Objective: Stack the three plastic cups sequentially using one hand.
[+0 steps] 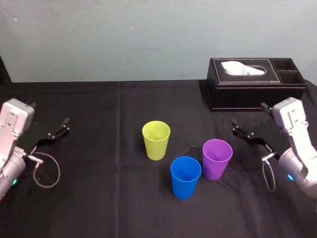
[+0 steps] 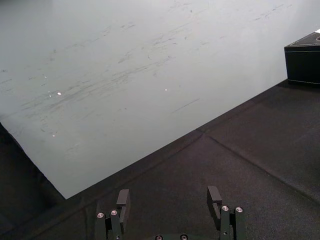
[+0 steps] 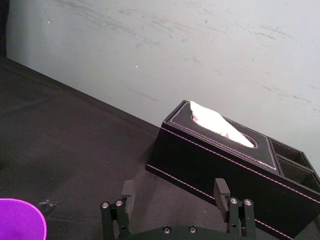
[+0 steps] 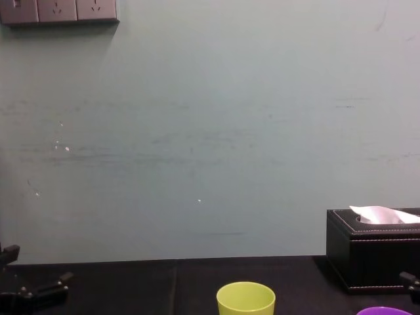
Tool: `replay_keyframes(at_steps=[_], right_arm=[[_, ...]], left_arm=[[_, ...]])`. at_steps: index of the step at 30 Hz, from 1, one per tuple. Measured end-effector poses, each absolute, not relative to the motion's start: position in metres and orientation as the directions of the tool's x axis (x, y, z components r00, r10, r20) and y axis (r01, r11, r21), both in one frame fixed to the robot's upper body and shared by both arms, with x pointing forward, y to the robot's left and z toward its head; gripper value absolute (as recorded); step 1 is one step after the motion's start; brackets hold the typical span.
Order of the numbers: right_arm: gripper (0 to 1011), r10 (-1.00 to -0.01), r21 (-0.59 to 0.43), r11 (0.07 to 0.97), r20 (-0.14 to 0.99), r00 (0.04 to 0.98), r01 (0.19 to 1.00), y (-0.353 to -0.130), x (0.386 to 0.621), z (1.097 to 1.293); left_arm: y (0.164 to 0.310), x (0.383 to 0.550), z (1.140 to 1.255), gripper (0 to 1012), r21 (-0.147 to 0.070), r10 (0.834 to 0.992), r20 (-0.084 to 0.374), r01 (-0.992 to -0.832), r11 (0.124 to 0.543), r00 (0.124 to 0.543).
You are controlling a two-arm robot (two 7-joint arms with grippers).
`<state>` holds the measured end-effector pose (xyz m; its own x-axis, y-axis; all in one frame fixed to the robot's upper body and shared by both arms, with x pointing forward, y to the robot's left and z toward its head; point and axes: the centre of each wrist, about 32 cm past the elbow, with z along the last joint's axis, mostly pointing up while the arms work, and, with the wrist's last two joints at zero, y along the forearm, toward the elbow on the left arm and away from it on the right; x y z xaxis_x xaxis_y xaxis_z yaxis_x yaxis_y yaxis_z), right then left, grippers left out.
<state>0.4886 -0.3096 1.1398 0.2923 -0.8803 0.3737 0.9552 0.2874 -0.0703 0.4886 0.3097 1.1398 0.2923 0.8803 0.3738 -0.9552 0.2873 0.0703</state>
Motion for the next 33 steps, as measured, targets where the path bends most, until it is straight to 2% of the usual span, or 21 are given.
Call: replay_keyframes(at_steps=[33], right_arm=[[1004,-0.880,-0.070,0.287,0.374,0.292,0.955,-0.3096,0.4886,1.1398]], left_arm=[[0.3097,0.4886,1.1398,1010,0.070,0.880,0.374,-0.955,0.287,0.292]])
